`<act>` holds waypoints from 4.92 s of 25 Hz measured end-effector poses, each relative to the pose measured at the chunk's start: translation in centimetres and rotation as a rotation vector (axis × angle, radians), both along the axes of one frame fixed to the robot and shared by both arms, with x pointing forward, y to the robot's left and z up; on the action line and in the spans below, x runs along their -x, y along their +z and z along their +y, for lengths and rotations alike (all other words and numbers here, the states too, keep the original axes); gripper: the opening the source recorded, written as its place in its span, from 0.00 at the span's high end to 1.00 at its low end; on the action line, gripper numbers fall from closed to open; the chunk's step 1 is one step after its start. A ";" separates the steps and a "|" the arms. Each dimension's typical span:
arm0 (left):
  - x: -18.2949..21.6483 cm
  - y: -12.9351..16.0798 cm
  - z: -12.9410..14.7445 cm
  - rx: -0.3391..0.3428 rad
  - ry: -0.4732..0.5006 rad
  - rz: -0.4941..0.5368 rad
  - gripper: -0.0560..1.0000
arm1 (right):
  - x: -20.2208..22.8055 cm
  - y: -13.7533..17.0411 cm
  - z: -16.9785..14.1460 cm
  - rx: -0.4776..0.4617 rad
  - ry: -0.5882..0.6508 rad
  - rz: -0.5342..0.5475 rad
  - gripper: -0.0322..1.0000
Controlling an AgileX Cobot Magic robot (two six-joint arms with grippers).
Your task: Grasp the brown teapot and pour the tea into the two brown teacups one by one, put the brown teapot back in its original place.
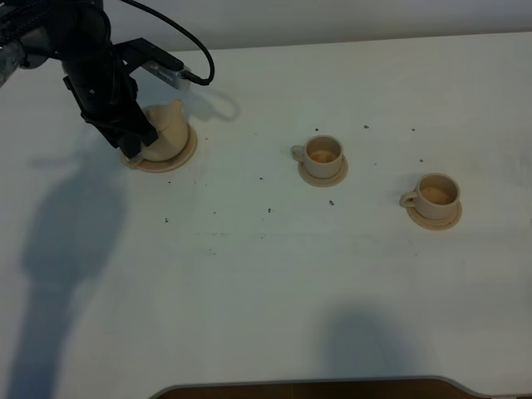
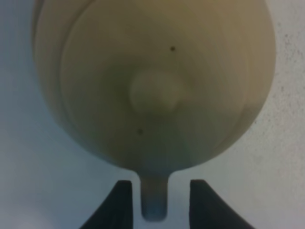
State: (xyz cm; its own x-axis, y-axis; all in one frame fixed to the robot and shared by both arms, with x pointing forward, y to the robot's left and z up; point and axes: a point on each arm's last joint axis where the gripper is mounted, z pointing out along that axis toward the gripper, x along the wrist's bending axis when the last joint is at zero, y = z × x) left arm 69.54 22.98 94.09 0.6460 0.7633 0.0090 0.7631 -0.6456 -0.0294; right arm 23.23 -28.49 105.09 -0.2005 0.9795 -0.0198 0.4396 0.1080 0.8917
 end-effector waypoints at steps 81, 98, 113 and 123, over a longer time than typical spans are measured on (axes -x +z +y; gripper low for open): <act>1.2 5.7 -2.2 0.179 -0.128 -0.107 0.84 | 0.0 0.0 0.0 0.000 0.000 0.000 0.76; 4.7 6.7 -16.3 0.221 -0.493 -0.307 0.84 | 0.0 0.0 0.0 0.000 0.000 0.000 0.76; 8.2 6.8 -23.4 0.263 -0.756 -0.426 0.84 | 0.0 0.0 0.0 0.000 0.000 0.000 0.76; 9.0 4.2 -25.8 0.181 -0.917 -0.444 0.84 | 0.0 0.0 0.0 0.000 0.000 0.000 0.76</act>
